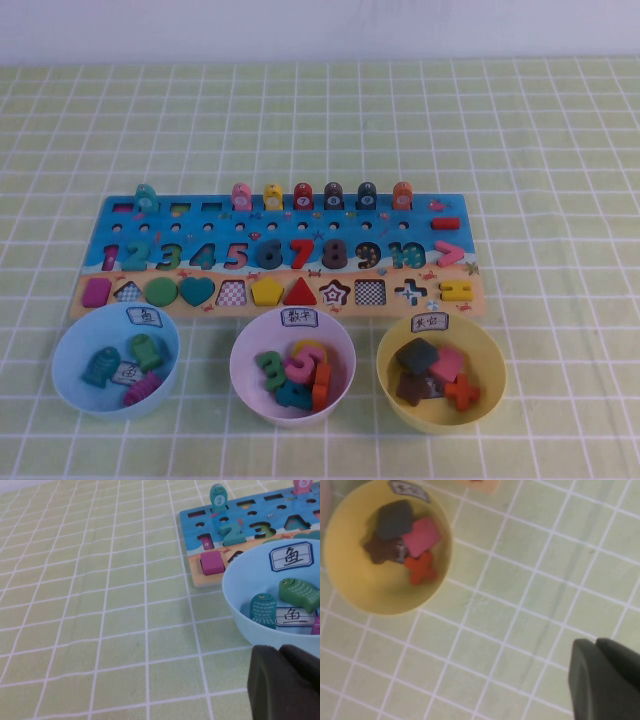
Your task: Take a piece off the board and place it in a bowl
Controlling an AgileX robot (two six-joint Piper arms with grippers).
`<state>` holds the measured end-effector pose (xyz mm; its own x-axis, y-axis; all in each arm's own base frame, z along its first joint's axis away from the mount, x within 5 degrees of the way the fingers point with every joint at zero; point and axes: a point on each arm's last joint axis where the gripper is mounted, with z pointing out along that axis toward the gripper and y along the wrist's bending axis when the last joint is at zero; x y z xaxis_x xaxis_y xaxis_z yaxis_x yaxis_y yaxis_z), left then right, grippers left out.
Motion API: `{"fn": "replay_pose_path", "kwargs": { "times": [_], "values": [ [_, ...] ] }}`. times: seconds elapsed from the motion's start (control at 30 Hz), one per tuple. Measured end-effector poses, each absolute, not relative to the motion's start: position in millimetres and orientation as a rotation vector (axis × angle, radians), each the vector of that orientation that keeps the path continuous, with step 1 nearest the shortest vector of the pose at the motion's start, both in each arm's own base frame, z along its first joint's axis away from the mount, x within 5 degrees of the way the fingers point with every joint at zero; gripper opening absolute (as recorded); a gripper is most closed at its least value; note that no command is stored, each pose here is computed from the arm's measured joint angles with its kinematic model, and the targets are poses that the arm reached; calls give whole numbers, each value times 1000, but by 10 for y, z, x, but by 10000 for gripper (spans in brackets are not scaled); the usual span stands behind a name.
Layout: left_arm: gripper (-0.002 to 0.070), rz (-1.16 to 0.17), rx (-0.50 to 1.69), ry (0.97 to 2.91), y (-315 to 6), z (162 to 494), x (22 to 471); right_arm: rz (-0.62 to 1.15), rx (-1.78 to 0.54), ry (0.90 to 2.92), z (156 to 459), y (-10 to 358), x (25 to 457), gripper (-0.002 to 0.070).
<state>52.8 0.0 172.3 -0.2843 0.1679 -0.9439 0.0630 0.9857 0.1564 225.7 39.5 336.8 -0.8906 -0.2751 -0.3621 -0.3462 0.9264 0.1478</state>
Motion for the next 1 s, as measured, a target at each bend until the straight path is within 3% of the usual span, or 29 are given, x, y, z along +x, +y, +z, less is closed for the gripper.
{"fn": "replay_pose_path", "kwargs": {
  "times": [0.23, 0.67, 0.8, 1.0],
  "values": [
    [-5, 103, 168, 1860, 0, 1723, 528, 135, -481, 2822, 3258, 477, 2835, -17],
    [-4, 103, 168, 1860, 0, 1723, 528, -159, -791, 2771, 2940, 1333, 3646, -17],
    [-5, 103, 168, 1860, 0, 1723, 528, -148, -908, 2747, 2803, 1560, 3789, -17],
    [-5, 103, 168, 1860, 0, 1723, 528, 23, -947, 2784, 2551, 1814, 3925, -17]
  ]
}}
